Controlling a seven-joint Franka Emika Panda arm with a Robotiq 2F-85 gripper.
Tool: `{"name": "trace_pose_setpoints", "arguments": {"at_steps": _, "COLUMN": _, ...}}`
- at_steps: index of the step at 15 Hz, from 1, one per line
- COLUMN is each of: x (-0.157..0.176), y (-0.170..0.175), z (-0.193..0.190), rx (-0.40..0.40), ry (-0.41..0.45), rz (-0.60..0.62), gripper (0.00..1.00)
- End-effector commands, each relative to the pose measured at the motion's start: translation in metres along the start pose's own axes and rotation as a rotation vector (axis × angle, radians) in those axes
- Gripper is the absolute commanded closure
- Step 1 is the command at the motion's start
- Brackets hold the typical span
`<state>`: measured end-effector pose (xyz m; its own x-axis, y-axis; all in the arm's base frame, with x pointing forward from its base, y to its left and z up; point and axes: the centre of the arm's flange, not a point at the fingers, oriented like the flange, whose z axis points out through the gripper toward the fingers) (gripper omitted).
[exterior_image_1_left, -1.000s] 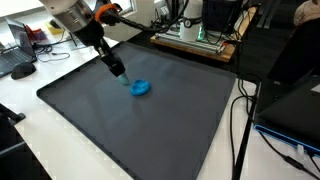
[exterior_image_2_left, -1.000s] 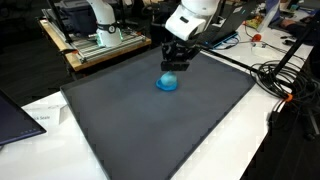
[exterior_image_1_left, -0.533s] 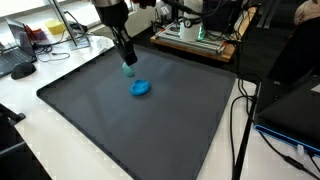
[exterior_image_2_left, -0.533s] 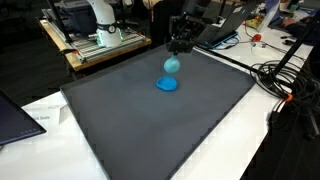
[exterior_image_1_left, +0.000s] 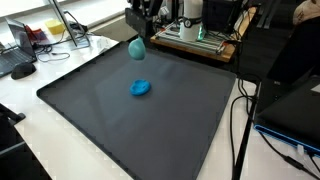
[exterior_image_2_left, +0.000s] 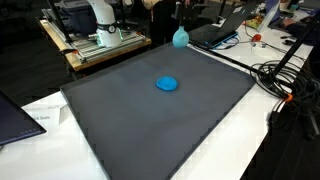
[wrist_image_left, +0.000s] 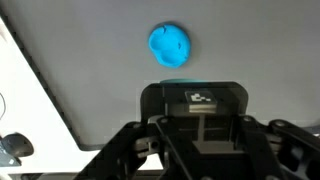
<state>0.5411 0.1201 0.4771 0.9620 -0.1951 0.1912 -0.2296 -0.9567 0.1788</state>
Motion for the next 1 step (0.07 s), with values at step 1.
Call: {"name": "trace_pose_setpoints", "arguments": {"at_steps": 1, "x": -0.0397, "y": 0.0169, "z": -0.0369, "rx": 0.102, "ry": 0.121, "rz": -0.102, "gripper": 0.78}}
